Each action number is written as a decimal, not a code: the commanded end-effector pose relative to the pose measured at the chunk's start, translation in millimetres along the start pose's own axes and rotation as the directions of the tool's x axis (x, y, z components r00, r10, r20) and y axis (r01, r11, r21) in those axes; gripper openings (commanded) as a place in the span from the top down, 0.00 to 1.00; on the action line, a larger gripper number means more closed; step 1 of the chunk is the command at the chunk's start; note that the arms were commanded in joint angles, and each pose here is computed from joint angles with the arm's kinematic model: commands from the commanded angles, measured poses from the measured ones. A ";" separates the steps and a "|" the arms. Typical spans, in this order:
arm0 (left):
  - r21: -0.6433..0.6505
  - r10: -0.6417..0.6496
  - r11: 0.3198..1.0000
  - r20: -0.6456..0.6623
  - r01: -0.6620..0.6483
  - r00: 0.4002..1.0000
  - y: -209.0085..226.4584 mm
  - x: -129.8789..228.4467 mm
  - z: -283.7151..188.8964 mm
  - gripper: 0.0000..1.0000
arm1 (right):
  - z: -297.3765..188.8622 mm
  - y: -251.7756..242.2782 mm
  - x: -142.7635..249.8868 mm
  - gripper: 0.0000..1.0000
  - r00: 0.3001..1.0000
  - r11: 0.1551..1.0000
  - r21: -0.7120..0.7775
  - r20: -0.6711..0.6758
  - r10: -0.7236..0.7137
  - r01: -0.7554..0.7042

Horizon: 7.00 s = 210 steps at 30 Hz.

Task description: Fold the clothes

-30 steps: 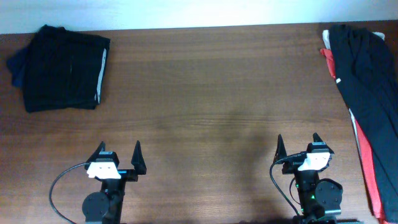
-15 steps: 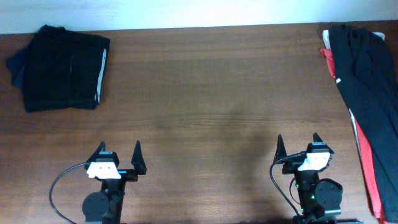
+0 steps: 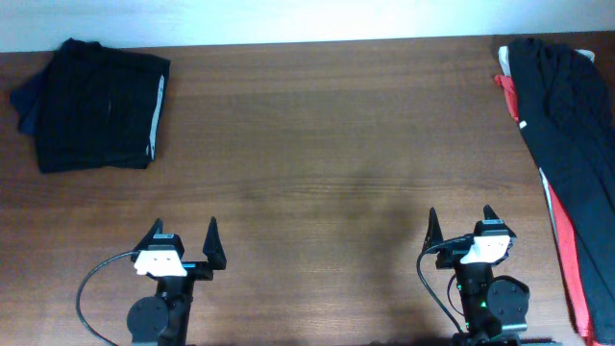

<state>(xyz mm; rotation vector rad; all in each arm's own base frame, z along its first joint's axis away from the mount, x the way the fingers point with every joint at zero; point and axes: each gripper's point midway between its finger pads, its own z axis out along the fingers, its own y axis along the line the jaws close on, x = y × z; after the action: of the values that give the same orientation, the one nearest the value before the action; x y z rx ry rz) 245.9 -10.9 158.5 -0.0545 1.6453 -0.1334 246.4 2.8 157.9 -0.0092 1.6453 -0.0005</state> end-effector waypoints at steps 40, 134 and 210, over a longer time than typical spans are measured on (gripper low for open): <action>-0.001 -0.009 1.000 -0.010 0.009 1.000 0.0 3.3 0.3 0.01 | -17.3 74.2 -10.6 0.01 0.832 0.739 -0.386 -0.205 0.516 -0.553; -0.001 -0.009 1.000 -0.010 0.009 1.000 0.0 3.3 0.3 0.01 | 101.6 404.4 -120.9 0.01 0.767 0.662 -0.749 -0.435 -0.472 -0.017; -0.001 -0.009 1.000 -0.010 0.009 1.000 0.0 3.3 0.3 0.01 | 31.4 53.8 -53.0 0.96 0.126 0.976 0.214 -0.970 0.206 0.049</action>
<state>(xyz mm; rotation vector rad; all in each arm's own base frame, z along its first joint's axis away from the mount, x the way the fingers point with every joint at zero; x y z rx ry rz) 246.1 -9.7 156.9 -0.0633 1.6530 -0.1298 299.0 53.9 181.3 0.2953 3.1636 -0.1260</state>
